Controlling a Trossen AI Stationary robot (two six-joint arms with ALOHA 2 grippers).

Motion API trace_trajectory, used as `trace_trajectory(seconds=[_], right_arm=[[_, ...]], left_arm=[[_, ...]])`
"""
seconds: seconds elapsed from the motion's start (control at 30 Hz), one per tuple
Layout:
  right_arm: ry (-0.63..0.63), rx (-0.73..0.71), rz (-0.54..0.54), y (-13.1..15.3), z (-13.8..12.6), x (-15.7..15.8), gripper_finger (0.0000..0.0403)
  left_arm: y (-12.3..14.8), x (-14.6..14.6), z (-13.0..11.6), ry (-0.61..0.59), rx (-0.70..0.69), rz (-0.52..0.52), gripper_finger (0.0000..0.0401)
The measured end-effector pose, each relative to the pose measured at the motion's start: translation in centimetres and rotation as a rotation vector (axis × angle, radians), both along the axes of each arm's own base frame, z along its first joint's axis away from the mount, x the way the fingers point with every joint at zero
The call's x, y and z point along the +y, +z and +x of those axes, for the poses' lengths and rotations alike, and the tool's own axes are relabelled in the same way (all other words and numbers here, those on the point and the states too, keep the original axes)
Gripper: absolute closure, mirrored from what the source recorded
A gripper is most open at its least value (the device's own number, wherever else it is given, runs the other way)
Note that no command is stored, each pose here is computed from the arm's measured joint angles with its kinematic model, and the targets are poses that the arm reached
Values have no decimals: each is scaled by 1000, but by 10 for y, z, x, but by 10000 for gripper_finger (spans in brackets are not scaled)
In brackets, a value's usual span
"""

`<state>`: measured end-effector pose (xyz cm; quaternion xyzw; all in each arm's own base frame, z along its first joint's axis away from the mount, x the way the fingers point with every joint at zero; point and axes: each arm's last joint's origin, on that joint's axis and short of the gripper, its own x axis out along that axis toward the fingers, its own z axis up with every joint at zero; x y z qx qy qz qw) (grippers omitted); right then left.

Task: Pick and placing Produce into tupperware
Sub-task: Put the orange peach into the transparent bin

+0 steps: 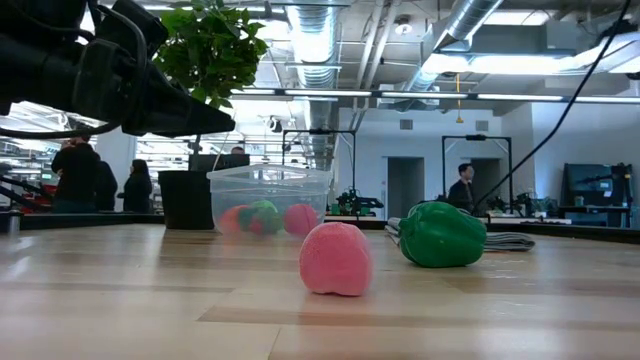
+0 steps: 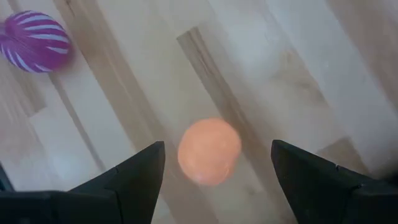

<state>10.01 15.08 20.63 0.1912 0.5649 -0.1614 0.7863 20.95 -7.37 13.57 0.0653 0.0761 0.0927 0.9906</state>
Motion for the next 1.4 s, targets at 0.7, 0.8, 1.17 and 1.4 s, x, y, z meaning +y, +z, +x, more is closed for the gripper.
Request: trace_trajectory(seconds=[0.7, 0.8, 1.17, 1.4], right_arm=[[-120, 120, 24, -10, 8, -13, 85], [-88, 103, 43, -19, 12, -12, 85], [-78, 98, 112, -39, 10, -11, 85], [-84, 107, 122, -41, 9, -12, 85]], left_arm=[[3, -1, 3, 12, -17, -54, 188], [3, -1, 3, 13, -18, -57, 188], [3, -1, 3, 14, -19, -57, 188], [3, -1, 3, 13, -16, -45, 188]])
